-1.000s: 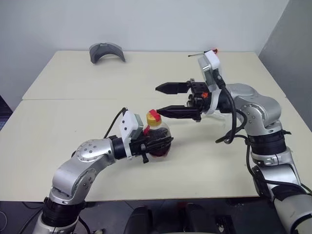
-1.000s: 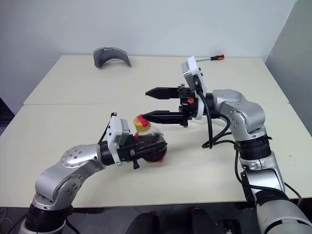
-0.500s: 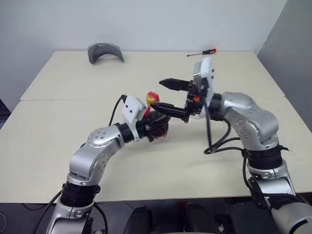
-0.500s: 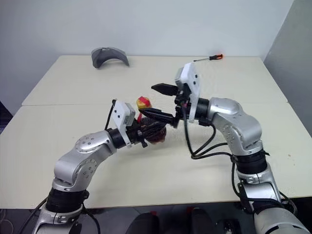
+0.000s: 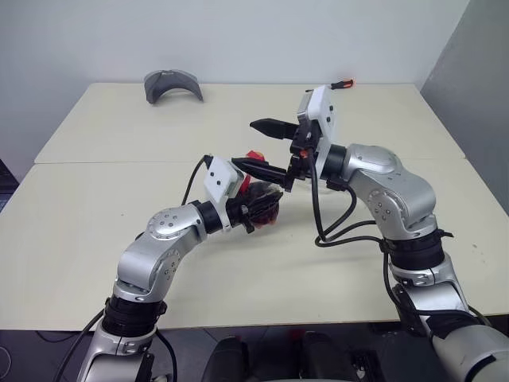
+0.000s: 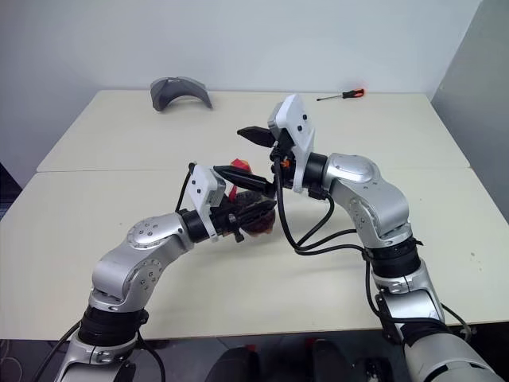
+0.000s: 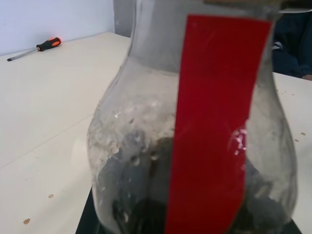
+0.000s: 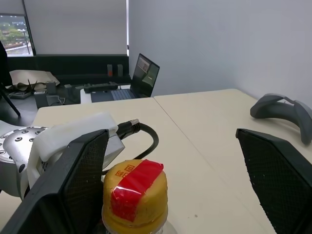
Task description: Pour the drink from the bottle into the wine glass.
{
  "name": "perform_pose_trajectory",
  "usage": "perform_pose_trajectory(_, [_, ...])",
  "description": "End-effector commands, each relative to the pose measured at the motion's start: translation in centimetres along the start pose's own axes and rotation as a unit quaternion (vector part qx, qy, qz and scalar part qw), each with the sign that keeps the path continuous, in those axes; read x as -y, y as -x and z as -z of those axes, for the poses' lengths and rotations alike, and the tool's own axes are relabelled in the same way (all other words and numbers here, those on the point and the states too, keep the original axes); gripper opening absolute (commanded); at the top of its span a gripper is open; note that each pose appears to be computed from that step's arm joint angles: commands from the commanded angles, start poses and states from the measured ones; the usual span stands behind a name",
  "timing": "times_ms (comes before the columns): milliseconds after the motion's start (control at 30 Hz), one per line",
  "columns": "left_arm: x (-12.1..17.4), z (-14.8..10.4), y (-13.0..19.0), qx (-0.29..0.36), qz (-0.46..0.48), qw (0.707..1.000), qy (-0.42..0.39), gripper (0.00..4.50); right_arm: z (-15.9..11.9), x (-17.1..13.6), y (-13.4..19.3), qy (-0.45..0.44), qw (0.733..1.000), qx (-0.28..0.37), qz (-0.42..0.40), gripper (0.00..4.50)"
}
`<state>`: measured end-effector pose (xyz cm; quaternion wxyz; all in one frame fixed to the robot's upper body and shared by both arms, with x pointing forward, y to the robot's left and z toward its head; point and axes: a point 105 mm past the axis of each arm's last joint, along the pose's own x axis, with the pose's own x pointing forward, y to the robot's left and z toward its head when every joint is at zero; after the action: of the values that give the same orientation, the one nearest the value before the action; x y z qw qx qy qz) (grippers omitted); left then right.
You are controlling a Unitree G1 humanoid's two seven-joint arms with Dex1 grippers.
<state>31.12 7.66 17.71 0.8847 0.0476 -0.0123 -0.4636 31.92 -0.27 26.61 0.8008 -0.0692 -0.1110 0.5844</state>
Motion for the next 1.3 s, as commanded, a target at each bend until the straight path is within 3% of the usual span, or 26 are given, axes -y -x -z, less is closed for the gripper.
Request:
perform_pose_trajectory(33, [-0.2, -2.2, 0.1, 0.032, -0.003, 0.999, -0.025, 1.65, -0.5, 0.7, 0.8, 0.026, 1.000, 0.000, 0.010, 4.45])
perform_pose_trajectory(367, [-0.9, -2.4, 0.7, 0.029, -0.007, 0.999, -0.028, 1.65, 0.4, 3.5, 3.9, 0.041, 0.997, -0.031, 0.051, 4.45])
perform_pose_trajectory(700, [-1.3, -2.4, 0.4, 0.033, -0.002, 0.999, -0.034, 1.65, 0.6, 3.8, 5.9, 0.042, 0.997, -0.051, 0.044, 4.45])
perform_pose_trajectory(1000, [-1.0, -2.1, 0.0, 0.038, 0.008, 0.999, -0.031, 1.65, -1.8, 1.0, 2.0, 0.004, 1.000, 0.021, -0.015, 4.45])
perform_pose_trajectory(1300, [-0.9, -2.5, -0.2, 0.043, 0.009, 0.998, -0.034, 1.65, -2.1, 1.1, 0.6, 0.000, 0.999, 0.035, -0.016, 4.45])
